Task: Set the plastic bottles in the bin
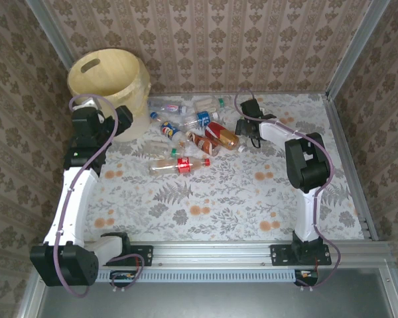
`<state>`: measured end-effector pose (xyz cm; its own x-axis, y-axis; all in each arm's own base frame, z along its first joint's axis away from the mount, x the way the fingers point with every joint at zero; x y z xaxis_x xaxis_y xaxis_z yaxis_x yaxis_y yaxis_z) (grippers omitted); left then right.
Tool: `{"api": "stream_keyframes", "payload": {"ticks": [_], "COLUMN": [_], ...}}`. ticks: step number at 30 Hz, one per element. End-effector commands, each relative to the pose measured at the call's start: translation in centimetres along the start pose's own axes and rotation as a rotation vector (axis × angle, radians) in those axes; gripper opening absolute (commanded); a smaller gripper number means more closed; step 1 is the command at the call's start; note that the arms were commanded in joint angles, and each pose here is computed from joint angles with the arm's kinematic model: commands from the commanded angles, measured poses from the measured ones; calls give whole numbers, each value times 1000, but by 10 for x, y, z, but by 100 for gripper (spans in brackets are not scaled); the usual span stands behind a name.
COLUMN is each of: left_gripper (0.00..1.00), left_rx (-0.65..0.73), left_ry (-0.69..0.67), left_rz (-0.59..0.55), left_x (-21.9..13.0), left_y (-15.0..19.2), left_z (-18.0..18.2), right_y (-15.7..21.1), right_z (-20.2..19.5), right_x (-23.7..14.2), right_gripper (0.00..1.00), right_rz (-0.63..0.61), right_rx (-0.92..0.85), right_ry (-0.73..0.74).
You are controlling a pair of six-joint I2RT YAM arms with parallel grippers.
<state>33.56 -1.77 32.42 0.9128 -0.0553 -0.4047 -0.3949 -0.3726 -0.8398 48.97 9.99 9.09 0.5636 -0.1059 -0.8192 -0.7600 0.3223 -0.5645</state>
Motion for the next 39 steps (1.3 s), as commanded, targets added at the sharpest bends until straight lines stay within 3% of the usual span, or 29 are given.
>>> {"api": "stream_keyframes", "payload": {"ticks": [1, 10, 18, 29, 35, 39], "left_gripper": [100, 100, 100, 100, 100, 100], "left_rx": [-16, 4, -1, -58, -43, -34], "left_ry": [-8, 65, 120, 236, 340, 428], "left_rz": [24, 61, 103, 211, 245, 345], "left_x": [-3, 2, 13, 37, 47, 62], "left_y": [7, 15, 20, 30, 42, 60], "left_z": [5, -2, -9, -30, -62, -91], "right_y": [12, 23, 22, 57, 74, 83], "right_z": [-1, -3, -13, -42, -39, -30], "right_x": [10, 16, -17, -66, -98, -117], "right_gripper": [80, 66, 52, 48, 48, 48], "right_rz": [77, 64, -50, -129, -170, -201], "right_rx": [-51, -60, -25, 39, 44, 27], "right_ry": [9, -20, -86, -185, -320, -407]}}
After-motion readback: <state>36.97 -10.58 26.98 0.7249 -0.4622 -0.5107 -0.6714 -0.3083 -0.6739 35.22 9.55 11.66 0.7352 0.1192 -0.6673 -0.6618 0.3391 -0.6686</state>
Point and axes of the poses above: each hand's point on the last joint's axis, 136 mm out from that joint toward the fingers, its own x axis out along the fingers, its own z axis along the line the jaws close on, y = z × x, the point moved 4 cm from there along -x, back along the fingers, and after that the axes turned 5 degrees about x, right-handed, at the moved point
